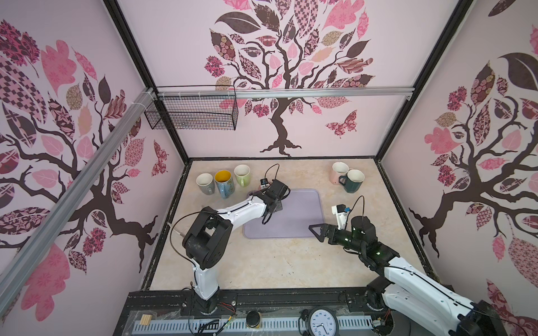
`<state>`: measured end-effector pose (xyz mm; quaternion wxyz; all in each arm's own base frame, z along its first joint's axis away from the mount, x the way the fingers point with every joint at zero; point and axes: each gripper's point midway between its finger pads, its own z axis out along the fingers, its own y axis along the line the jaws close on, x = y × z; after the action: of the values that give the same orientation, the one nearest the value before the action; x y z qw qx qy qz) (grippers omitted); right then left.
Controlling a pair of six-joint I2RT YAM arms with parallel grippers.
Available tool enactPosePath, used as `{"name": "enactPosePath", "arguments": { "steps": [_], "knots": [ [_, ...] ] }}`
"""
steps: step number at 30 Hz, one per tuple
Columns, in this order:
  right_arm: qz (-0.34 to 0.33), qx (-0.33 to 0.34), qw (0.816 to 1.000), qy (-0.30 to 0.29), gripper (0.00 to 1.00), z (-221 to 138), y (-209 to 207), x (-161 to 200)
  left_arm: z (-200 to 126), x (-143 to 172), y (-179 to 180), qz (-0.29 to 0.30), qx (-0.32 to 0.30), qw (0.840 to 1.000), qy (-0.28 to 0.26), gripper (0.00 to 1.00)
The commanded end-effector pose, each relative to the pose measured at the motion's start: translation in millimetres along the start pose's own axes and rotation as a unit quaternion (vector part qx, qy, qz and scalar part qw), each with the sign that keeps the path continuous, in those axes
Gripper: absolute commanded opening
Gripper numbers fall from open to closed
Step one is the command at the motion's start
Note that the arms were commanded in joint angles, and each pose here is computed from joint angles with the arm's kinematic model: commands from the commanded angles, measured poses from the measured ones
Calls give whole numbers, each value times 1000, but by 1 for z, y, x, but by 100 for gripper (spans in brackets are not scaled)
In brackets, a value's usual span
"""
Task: Turn the mug right side up
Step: Pick up the mug from the tray.
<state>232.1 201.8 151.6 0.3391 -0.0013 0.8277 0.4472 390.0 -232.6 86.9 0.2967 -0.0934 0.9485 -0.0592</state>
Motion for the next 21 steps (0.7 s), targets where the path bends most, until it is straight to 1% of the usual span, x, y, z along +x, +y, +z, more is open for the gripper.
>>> {"name": "enactPosePath", "arguments": {
  "steps": [1, 7, 11, 15, 18, 21],
  "knots": [
    [1, -26, 1000, -12, 99, 2, 13, -9, -24, -38, -26, -22, 71, 995, -60, 0],
    [9, -26, 1000, -12, 100, 7, 11, -10, -34, -40, -37, -10, 109, 992, -63, 0],
    [15, -31, 999, -14, 100, 9, 10, -10, -47, -44, -46, -14, 149, 986, -78, 0],
    [17, -36, 999, -14, 99, 11, 12, -11, -64, -48, -59, -19, 198, 977, -81, 0],
    [13, -54, 998, -10, 99, 13, 20, -13, -78, -51, -68, -32, 233, 969, -78, 0],
    [9, -67, 998, -8, 100, 16, 26, -16, -94, -51, -77, -45, 273, 958, -73, 0]
  ]
}}
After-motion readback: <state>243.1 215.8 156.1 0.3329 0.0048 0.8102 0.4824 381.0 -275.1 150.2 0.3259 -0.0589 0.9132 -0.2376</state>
